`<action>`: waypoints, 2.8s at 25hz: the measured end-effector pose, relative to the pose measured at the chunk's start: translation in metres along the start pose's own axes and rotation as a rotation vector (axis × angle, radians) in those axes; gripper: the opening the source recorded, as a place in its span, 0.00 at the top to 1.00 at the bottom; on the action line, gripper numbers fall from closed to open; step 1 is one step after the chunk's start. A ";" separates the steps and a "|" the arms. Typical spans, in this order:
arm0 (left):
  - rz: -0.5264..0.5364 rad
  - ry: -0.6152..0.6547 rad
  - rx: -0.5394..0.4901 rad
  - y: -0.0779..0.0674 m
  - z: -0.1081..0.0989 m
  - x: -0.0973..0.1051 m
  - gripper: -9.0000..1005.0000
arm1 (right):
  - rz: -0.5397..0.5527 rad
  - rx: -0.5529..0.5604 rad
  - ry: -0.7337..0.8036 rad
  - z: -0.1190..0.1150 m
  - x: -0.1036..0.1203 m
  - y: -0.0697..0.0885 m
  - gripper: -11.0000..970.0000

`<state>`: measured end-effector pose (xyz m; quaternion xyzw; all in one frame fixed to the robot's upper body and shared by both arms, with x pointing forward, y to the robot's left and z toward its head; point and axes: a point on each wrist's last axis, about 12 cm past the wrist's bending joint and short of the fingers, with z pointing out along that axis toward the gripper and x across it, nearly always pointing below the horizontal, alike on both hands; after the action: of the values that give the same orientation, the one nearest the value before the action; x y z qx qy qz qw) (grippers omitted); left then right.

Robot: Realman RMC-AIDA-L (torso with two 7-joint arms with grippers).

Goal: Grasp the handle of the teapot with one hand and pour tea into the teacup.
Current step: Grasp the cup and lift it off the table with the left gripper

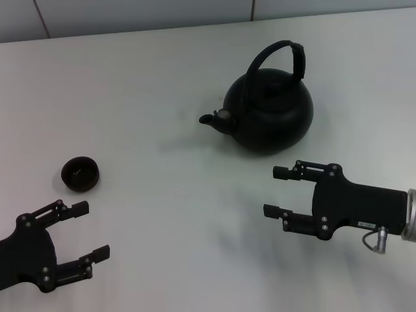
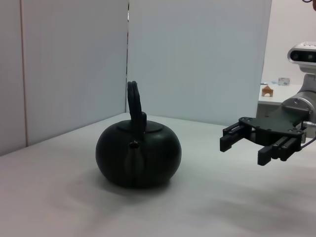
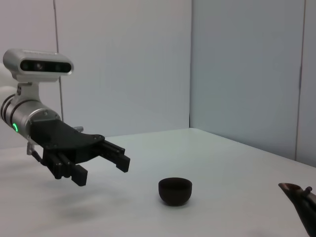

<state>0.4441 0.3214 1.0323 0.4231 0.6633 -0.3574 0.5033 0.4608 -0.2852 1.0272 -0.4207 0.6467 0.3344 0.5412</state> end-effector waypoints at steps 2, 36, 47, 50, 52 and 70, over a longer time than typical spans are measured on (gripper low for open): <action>0.000 0.000 0.000 0.000 0.000 0.000 0.18 | 0.004 0.001 -0.001 0.000 0.000 0.000 0.31; -0.013 -0.072 -0.344 0.016 -0.004 0.006 0.18 | 0.009 0.001 -0.012 0.005 -0.001 0.000 0.31; -0.007 0.078 -0.379 0.021 -0.003 0.020 0.18 | 0.009 0.001 -0.011 0.005 -0.001 -0.001 0.31; -0.008 0.079 -0.379 0.022 -0.001 0.020 0.18 | 0.010 0.001 -0.011 0.005 -0.001 -0.001 0.31; -0.008 0.087 -0.387 0.025 0.003 0.020 0.18 | 0.011 0.000 -0.012 0.005 -0.002 -0.001 0.31; 0.004 0.125 -0.365 0.043 0.037 0.014 0.18 | 0.011 0.006 -0.022 0.005 -0.003 -0.003 0.31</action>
<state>0.4952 0.3073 1.0075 0.3475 0.7462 -0.2033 0.5302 0.4655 -0.2817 1.0295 -0.4117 0.6440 0.3402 0.5478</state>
